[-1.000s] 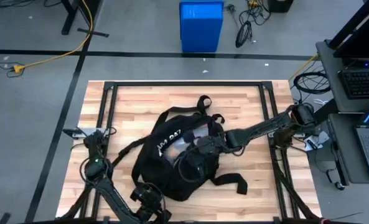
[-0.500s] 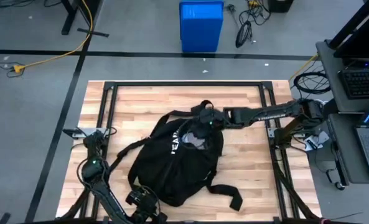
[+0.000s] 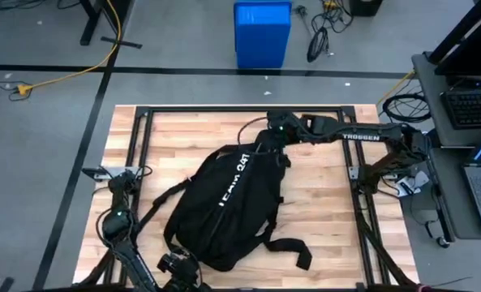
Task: Unpack backpack
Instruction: Close the black backpack
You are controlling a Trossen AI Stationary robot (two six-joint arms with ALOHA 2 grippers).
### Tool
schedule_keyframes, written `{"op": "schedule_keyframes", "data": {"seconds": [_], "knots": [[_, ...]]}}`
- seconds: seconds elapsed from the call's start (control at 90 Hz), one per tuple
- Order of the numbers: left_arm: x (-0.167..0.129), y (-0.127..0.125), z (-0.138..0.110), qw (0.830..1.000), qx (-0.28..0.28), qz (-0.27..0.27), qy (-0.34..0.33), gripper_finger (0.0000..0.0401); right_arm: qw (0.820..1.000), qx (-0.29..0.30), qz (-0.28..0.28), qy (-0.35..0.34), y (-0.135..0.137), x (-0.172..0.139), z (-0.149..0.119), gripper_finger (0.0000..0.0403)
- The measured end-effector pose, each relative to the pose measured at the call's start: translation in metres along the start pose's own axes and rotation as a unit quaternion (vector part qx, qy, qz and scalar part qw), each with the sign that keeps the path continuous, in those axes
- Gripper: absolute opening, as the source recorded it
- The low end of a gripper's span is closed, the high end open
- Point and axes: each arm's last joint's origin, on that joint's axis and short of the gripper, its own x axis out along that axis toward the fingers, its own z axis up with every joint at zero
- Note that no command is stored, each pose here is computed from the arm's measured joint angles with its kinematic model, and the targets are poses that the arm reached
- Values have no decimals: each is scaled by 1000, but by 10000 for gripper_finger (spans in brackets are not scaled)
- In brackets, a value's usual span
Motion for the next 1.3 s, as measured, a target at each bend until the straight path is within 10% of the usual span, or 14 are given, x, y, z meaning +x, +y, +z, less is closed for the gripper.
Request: {"op": "schedule_keyframes", "data": {"seconds": [0.678, 1.3], "knots": [[-9, 8, -14, 1000, -7, 3, 15, 2, 981, 185, -18, 58, -89, -7, -89, 0], [-10, 9, -16, 1000, -15, 3, 22, 1, 968, 243, 17, 56, -98, -6, -109, 0]]}}
